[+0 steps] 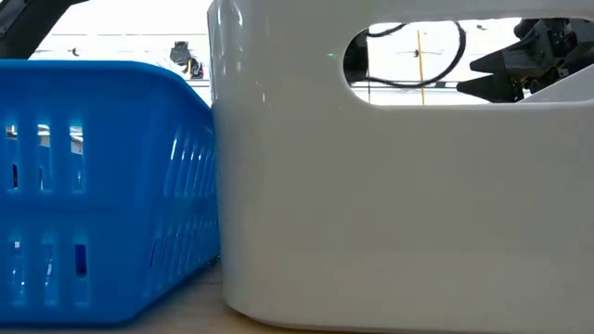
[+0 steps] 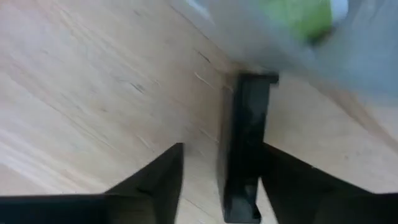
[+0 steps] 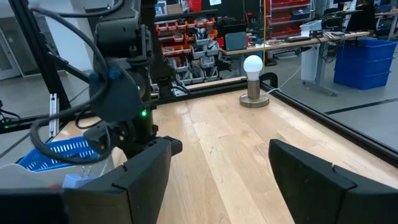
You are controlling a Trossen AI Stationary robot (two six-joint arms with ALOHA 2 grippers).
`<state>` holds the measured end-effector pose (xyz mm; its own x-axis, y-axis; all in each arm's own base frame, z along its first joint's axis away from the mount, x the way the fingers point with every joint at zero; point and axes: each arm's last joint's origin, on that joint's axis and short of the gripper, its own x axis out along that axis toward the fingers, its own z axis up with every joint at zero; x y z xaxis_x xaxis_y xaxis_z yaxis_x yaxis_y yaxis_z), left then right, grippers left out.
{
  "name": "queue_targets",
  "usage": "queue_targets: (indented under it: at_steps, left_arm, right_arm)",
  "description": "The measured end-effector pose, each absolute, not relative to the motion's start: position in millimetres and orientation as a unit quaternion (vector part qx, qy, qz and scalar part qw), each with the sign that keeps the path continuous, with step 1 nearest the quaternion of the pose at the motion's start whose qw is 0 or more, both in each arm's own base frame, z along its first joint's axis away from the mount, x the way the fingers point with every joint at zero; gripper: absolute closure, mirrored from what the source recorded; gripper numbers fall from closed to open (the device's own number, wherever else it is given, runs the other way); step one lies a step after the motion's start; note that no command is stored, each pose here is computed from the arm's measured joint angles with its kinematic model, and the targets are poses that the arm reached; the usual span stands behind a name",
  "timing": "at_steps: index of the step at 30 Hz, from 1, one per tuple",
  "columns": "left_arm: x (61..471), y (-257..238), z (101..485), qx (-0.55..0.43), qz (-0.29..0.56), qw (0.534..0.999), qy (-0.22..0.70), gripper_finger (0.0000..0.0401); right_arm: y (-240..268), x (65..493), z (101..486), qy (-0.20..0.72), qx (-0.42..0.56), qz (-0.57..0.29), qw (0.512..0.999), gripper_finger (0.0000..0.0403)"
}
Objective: Pick & Place Office items
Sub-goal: Put the black digital clock into the blue bin
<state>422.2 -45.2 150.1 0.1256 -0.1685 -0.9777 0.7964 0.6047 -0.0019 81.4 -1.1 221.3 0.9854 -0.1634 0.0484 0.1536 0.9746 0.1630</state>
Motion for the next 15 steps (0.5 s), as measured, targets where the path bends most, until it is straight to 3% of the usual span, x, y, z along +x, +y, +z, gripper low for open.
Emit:
queue_targets:
  at_steps: [8, 15]
  left_arm:
    - [416.4, -45.7, 143.1, 0.272, -0.345, 0.693, 0.572, 0.0344]
    - [419.8, -46.0, 142.8, 0.264, -0.331, 0.708, 0.566, 0.0348]
  right_arm:
    - [-1.1, 81.4, 221.2, -0.031, 0.08, -0.08, 0.993, 0.0138]
    - [-1.1, 81.4, 221.2, -0.031, 0.08, -0.08, 0.993, 0.0138]
